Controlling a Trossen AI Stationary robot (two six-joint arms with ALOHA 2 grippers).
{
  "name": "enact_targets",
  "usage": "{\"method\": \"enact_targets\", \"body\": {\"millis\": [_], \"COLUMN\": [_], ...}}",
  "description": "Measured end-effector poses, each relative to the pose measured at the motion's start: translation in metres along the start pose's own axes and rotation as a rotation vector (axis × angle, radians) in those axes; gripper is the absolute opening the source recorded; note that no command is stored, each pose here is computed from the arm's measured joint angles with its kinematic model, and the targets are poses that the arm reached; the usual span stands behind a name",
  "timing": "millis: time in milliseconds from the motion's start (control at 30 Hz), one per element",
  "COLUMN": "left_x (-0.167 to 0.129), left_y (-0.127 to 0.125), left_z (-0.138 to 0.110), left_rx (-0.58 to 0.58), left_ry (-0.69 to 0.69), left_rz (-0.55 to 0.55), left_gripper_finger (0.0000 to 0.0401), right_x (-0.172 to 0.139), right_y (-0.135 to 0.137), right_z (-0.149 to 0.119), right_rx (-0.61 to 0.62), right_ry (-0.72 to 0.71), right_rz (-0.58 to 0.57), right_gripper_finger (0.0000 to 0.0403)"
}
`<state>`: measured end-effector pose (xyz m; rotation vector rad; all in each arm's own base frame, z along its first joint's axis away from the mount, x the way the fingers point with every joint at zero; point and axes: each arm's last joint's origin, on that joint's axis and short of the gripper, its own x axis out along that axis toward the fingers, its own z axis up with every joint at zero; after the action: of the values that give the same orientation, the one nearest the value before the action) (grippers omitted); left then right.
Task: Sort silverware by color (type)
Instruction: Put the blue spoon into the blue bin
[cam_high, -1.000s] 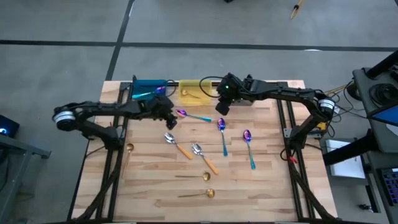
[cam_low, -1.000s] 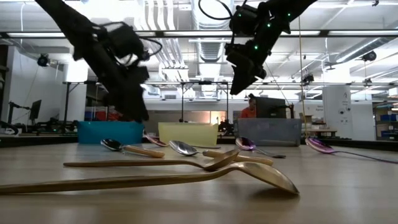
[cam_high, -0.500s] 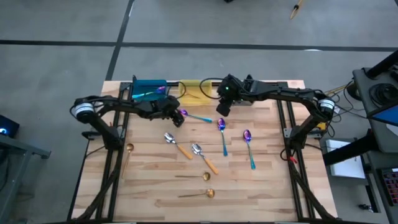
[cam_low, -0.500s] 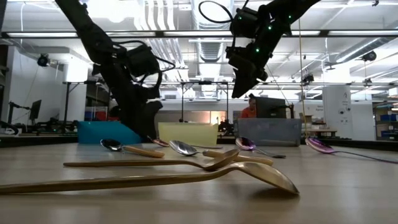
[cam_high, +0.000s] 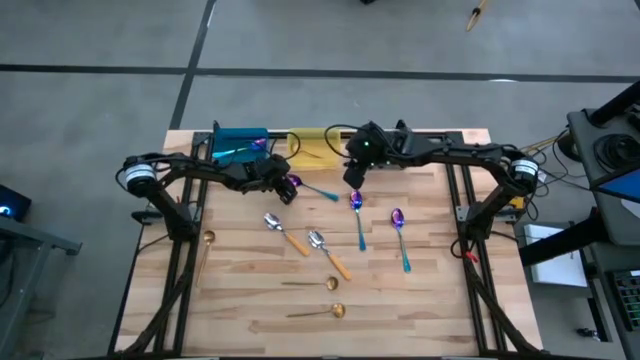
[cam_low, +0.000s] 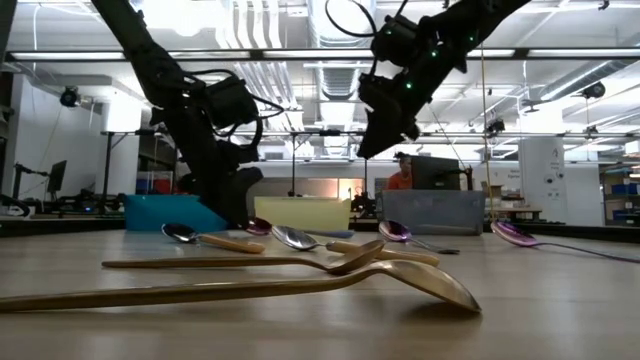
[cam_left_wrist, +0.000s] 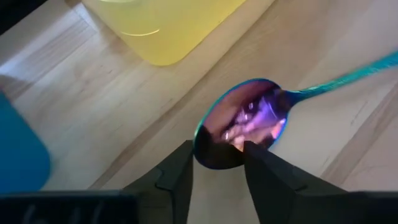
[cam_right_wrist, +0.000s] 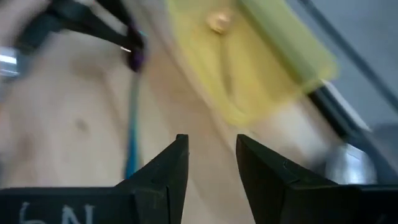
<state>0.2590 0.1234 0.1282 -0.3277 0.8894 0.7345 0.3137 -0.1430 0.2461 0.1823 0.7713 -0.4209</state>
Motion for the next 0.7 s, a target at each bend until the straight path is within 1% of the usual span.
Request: {"method": "enact_targets", "body": {"millis": [67,133,300,467,600,700], "left_x": [0.000,0.000,0.000,0.000,0.000,0.000], "left_y": [0.000,0.000,0.000,0.000,0.000,0.000], "left_z": [0.000,0.000,0.000,0.000,0.000,0.000], "left_rx": [0.005,0.009,0.018,0.023,0.025,0.025], "left_ry": [0.000,0.000,0.000,0.000,0.004,0.005], "left_rz": [0.000,0.000,0.000,-0.001,-0.001,-0.001], "left_gripper_finger": [0.0100,0.0089,0.0076,0.0076,0.0076,0.0076], "right_x": [0.003,0.005,0.013,0.025,0.035,0.040], "right_y": [0.004,0.009,0.022,0.034,0.039,0.041], "right_z": [-0.001,-0.002,-0.002,0.011,0.019,0.020], "right_rx": [0.000,-0.005,-0.045,-0.079,-0.049,-0.026], "right_ry": [-0.035,-0.064,-0.084,-0.093,-0.076,-0.036], "right_rz": [0.069,0.109,0.139,0.160,0.167,0.166], "right_gripper_finger": [0.0121,0.0117,0.0107,0.0097,0.0090,0.0085]}}
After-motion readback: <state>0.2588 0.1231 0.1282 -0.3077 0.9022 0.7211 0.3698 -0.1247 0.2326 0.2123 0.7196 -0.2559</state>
